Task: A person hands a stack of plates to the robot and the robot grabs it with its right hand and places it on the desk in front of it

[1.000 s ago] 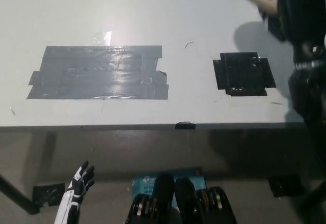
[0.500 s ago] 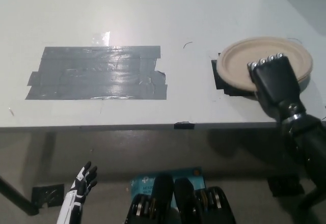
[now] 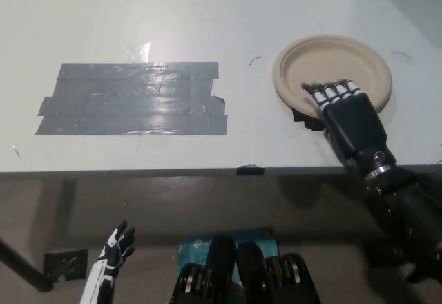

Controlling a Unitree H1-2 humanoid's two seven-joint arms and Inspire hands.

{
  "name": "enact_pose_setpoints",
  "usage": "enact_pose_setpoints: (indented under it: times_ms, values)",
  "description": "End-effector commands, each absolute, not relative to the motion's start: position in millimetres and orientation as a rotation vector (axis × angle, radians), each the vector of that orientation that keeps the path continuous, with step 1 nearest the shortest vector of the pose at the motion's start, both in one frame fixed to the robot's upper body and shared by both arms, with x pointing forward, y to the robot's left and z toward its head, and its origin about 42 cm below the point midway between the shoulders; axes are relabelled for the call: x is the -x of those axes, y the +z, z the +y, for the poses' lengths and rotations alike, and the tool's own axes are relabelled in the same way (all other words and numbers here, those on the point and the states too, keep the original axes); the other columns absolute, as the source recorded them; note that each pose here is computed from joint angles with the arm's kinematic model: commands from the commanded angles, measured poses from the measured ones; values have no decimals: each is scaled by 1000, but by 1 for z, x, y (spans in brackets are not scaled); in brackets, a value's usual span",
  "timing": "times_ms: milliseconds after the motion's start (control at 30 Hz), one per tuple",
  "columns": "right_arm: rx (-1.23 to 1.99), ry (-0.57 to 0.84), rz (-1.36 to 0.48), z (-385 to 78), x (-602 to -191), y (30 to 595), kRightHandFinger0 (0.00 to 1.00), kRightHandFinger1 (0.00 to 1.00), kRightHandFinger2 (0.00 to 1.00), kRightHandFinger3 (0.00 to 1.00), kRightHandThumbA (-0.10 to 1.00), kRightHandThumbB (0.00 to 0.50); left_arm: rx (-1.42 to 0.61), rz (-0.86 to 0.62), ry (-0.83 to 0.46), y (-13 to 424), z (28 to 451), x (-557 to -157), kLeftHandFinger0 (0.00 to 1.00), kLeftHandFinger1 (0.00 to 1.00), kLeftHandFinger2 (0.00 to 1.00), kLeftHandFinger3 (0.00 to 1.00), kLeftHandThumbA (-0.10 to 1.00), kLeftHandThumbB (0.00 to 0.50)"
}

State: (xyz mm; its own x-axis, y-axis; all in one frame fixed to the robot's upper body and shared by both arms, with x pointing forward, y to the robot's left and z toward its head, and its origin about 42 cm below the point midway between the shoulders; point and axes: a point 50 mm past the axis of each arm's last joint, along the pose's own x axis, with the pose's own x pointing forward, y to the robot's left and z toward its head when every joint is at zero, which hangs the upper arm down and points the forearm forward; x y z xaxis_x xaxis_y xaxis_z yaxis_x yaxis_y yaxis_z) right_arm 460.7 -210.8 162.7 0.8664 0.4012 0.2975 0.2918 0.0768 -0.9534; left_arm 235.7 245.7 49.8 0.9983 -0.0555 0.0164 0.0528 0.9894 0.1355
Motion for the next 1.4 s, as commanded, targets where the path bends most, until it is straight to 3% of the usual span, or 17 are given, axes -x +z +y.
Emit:
enact_pose_setpoints:
  times_ms: [0,100,233,333,367,467,633,700,800,933,1167,1267,1333,1367]
  values:
    - [693,882,-263,-183,-419,348,1000,1000,1000,1000,932,500,-147,-69,-85,59,247,-237,1000,1000,1000,1000,1000,201]
    - [554,953,-254,-186,-414,370,1000,1000,1000,1000,859,500,-152,-73,-83,60,246,-239,1000,1000,1000,1000,1000,194]
    - [416,1037,-237,-192,-412,387,1000,1000,1000,1000,852,500,-150,-73,-84,62,247,-240,1000,1000,1000,1000,1000,202]
    - [350,1076,-246,-202,-410,394,1000,1000,1000,1000,906,500,-147,-77,-87,62,247,-239,1000,1000,1000,1000,1000,202]
    - [316,1069,-293,-207,-405,400,1000,1000,1000,1000,1000,500,-149,-79,-89,62,247,-240,1000,1000,1000,1000,1000,203]
    - [304,1043,-418,-214,-392,418,1000,1000,1000,1000,1000,500,-153,-78,-87,64,246,-242,1000,1000,1000,1000,1000,213]
    - [355,822,-771,-226,-330,468,1000,1000,1000,1000,1000,500,-161,-93,-84,66,247,-248,1000,1000,1000,1000,1000,210]
    - [387,773,-832,-228,-315,477,1000,1000,1000,1000,1000,500,-161,-97,-83,67,246,-250,1000,1000,1000,1000,1000,214]
    - [480,629,-1044,-240,-262,489,1000,1000,1000,1000,1000,500,-162,-103,-86,68,246,-253,1000,1000,1000,1000,1000,217]
    - [490,589,-1217,-262,-230,482,1000,1000,1000,1000,1000,500,-155,-113,-93,72,244,-263,1000,1000,1000,1000,1000,224]
    - [529,529,-1156,-286,-190,430,1000,1000,1000,1000,1000,500,-154,-88,-100,68,242,-256,1000,1000,1000,1000,1000,230]
    - [413,388,-1161,-281,-178,386,1000,1000,1000,1000,1000,500,-155,-85,-105,66,241,-255,1000,1000,1000,1000,1000,225]
    - [281,529,-1050,-277,-168,366,1000,1000,1000,1000,956,500,-158,-82,-106,65,240,-255,1000,1000,1000,1000,1000,225]
    - [201,572,-981,-274,-163,355,1000,1000,1000,1000,875,500,-157,-82,-107,65,240,-254,1000,1000,1000,1000,1000,224]
